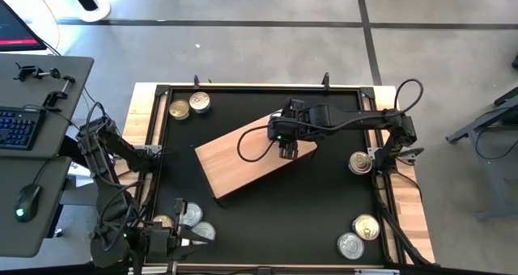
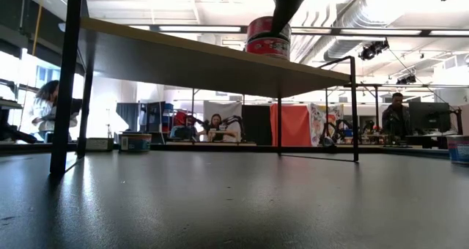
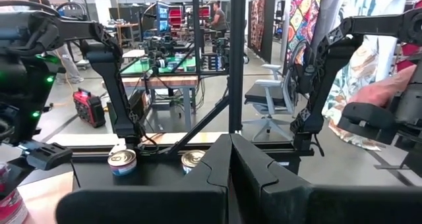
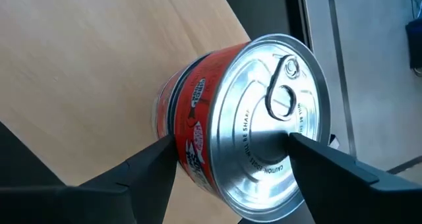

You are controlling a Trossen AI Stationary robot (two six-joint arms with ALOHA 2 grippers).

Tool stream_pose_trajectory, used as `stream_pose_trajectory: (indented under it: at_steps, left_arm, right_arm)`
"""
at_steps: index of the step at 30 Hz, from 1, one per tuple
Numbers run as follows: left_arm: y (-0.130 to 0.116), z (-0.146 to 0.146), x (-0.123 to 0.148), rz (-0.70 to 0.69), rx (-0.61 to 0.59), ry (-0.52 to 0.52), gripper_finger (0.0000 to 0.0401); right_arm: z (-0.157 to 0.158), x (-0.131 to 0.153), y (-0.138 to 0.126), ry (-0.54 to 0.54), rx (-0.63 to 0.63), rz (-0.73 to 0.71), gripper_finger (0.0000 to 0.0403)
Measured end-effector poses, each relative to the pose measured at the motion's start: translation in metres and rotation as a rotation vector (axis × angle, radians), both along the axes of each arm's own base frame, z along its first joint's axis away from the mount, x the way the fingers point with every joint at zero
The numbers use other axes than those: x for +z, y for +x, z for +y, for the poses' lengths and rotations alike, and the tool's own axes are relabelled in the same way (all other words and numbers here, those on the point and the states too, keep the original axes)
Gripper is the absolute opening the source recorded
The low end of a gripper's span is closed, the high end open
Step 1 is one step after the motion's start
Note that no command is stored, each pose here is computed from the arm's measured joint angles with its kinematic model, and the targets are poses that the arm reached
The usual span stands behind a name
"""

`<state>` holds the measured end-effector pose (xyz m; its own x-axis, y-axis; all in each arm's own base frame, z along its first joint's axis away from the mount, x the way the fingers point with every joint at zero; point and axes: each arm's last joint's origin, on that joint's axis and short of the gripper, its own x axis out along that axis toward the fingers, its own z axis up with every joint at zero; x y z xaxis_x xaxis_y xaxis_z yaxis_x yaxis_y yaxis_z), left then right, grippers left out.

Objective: Stack canned seafood by type on shelf
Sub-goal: Stack the red tuna can on the top of the other red tuna cans on the shelf

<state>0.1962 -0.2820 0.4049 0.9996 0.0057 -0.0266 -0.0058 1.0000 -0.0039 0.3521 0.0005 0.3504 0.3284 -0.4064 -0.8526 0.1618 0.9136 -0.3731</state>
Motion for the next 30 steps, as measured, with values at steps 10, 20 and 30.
stream_pose_trajectory:
  at_steps: [10, 20, 30]
  left_arm:
    - [0.0, 0.001, 0.0, -0.002, 0.046, 0.002, 0.0]
    - [-0.001, 0.003, 0.002, -0.001, 0.049, 0.009, 0.0]
    - [-0.005, 0.013, 0.008, -0.007, 0.123, 0.007, 0.0]
  right_arm:
    - [0.002, 0.001, 0.0, 0.055, 0.029, -0.006, 0.0275]
    - [0.002, 0.015, -0.01, 0.053, 0.048, -0.056, 0.0275]
    - [0.001, 0.041, -0.025, 0.076, 0.007, -0.208, 0.0275]
